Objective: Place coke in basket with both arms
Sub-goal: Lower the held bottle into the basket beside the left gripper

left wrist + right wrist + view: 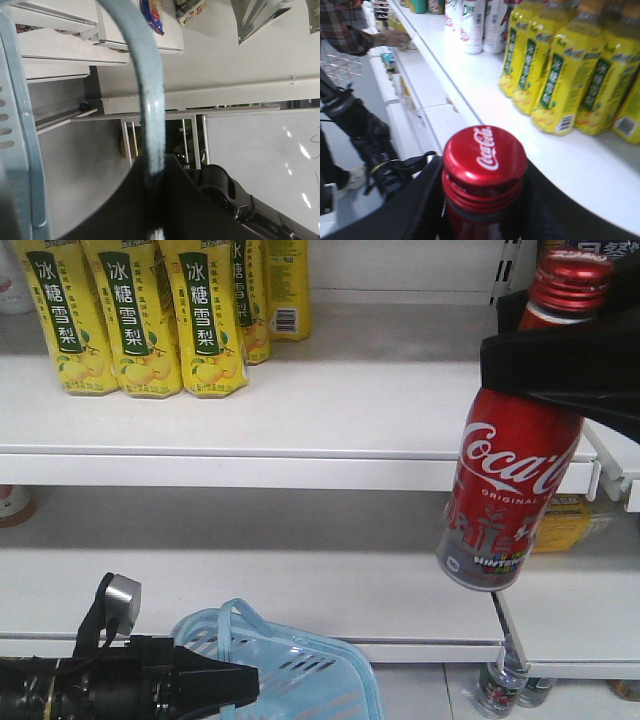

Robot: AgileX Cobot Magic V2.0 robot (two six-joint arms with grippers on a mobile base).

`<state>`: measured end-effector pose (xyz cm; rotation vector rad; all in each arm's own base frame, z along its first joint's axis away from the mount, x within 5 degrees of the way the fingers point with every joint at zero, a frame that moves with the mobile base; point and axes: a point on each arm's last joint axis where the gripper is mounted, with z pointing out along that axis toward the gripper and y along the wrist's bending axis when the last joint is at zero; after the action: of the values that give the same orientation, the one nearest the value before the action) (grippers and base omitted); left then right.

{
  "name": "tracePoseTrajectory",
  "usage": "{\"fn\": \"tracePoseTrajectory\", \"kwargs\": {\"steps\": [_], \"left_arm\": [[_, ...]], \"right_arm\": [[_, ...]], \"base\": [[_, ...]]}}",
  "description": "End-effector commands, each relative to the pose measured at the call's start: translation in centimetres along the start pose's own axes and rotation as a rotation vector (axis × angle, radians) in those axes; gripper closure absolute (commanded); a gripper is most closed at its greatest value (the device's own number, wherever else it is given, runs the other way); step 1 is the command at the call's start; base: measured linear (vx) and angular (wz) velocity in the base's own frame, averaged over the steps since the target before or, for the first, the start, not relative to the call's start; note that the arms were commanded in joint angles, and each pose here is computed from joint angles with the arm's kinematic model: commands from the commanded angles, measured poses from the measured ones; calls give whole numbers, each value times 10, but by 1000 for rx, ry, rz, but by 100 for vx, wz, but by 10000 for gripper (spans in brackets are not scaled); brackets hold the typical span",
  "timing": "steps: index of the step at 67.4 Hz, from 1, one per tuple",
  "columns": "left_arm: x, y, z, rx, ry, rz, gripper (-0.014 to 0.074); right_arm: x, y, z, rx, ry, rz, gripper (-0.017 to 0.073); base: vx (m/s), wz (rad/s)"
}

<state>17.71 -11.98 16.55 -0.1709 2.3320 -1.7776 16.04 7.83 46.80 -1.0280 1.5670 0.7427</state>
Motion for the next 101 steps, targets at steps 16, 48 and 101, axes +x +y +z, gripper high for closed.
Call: {"fn": "tracePoseTrajectory", "kwargs": {"steps": [16,48,101], "left_arm": [[1,-30,-4,255,13,33,600],[1,-30,-4,255,13,33,600],[1,-30,-4,255,13,33,600]], "right_arm": [[-11,-11,-1,88,-67,195,563],[29,-15,92,-170,231,226,563],[169,-20,164,-17,517,478,563]], "base": [[0,0],[0,0],[0,0]]}}
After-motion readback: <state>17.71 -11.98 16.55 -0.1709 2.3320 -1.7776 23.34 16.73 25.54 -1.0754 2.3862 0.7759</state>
